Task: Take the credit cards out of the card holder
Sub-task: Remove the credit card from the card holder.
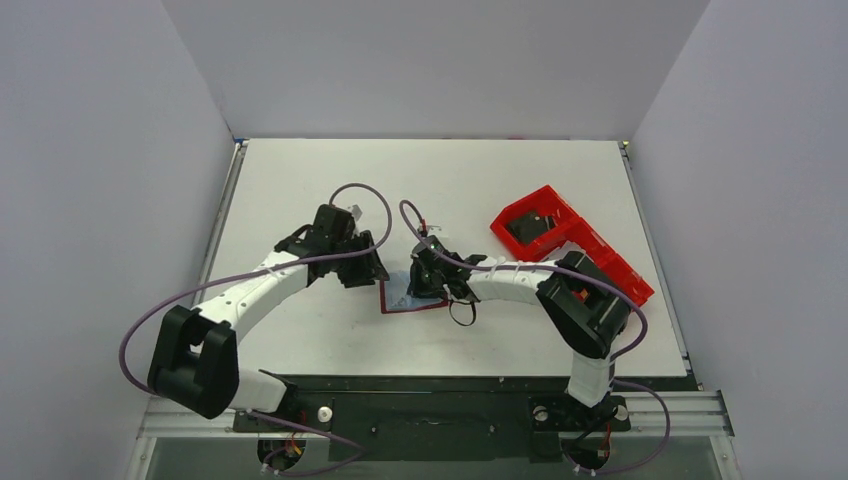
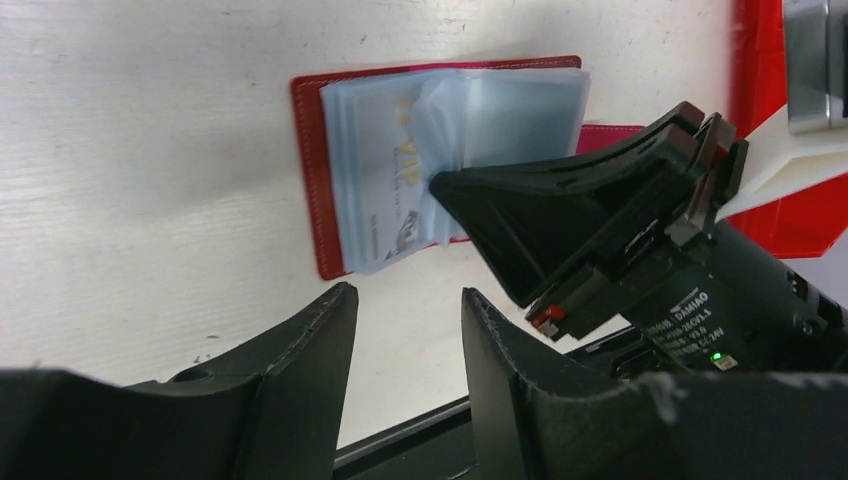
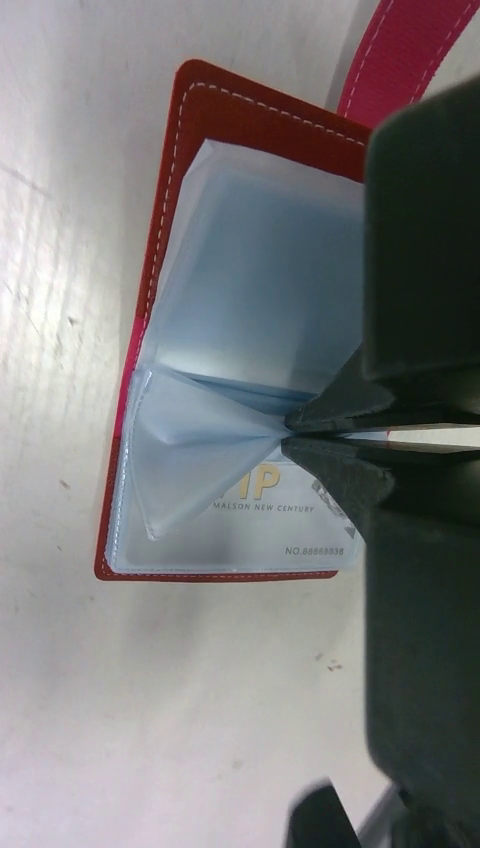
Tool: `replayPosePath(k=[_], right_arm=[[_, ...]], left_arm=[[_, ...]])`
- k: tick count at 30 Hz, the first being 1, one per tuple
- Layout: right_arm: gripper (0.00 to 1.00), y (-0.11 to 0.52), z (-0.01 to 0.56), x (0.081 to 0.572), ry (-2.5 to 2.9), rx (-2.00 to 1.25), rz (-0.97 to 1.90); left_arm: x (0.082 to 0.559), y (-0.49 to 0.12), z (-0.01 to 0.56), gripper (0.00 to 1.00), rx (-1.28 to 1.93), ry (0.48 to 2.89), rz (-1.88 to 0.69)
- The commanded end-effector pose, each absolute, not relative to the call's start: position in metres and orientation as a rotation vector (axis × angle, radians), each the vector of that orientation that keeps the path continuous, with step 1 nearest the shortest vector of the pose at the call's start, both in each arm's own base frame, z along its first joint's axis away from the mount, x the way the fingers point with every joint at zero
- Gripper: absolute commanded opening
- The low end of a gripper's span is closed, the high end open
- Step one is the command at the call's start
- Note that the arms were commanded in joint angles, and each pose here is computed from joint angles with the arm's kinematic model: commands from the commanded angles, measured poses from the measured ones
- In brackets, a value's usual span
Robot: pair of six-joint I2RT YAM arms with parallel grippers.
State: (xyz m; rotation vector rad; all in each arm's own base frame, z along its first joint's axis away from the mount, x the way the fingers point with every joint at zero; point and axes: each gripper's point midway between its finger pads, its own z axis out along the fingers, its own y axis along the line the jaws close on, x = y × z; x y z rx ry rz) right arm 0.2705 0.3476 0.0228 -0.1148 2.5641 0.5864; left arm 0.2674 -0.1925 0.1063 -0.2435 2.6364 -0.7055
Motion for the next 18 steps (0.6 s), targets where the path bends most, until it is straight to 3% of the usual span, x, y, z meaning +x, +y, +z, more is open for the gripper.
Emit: replayPosePath(k=[1,18], right_arm=[[0.00,0.362,0.017,0.241,2.610,-0.228,0.803],[0.00,0.362,0.015,0.243,2.588,-0.206,0.931]], left_arm=[[0.276,-0.216,0.101,0.40,-0.256,2.613,-0.812],[0.301,-0.231,0.043,0.39,-0.269,2.681,-0.768]])
